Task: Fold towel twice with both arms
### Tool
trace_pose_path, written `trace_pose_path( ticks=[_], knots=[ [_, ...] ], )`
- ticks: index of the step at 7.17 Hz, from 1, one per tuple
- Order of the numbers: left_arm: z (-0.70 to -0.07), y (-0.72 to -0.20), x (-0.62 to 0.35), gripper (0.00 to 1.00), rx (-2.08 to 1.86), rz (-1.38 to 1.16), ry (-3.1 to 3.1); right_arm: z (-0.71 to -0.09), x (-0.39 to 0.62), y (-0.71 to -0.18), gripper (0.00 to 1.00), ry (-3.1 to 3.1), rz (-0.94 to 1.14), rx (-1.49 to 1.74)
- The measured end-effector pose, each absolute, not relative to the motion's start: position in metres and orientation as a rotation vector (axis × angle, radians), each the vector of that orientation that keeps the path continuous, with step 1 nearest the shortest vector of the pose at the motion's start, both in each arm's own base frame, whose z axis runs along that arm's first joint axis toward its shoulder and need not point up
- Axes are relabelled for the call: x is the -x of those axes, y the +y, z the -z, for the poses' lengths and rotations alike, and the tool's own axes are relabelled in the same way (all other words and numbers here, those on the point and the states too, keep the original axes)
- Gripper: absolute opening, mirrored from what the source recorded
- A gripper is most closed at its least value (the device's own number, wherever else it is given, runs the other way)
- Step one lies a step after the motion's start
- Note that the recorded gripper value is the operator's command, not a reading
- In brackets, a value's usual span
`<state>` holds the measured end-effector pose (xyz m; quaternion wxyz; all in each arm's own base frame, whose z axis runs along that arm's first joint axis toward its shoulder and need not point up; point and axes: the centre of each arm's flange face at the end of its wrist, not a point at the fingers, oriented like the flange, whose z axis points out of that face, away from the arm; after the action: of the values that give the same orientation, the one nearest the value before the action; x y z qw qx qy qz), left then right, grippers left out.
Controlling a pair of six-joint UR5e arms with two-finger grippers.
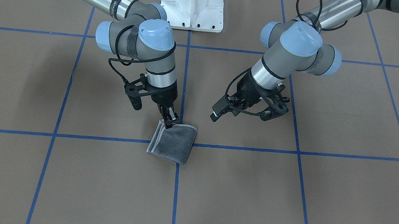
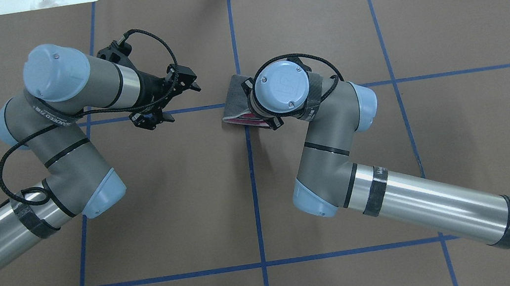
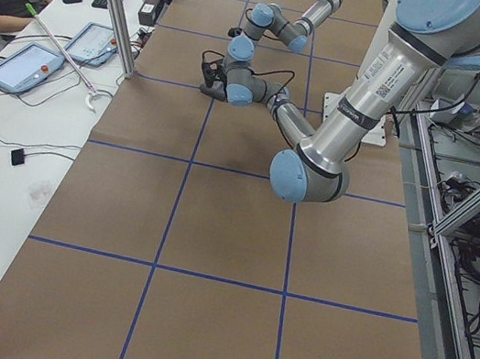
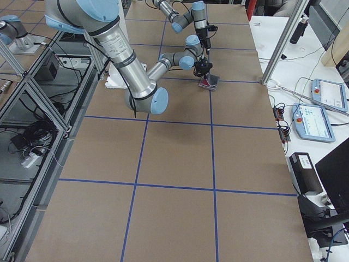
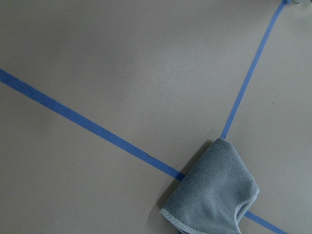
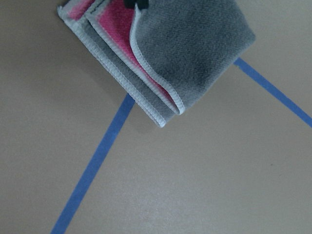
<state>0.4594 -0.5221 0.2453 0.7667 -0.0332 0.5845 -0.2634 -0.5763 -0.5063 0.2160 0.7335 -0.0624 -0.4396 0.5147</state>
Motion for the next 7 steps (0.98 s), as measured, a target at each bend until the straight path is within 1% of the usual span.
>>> trace_pose_path(
  ticks=[3,7],
  knots=[
    [-0.245,-0.522,-0.459,1.00,0.073,0.573,1.270,-0.219,0.567,-0.508,0.00,-0.952,-1.126,0.126],
    [-0.245,-0.522,-0.460,1.00,0.076,0.575,1.269,-0.253,0.544,-0.494,0.00,-0.924,-1.131,0.118]
  ],
)
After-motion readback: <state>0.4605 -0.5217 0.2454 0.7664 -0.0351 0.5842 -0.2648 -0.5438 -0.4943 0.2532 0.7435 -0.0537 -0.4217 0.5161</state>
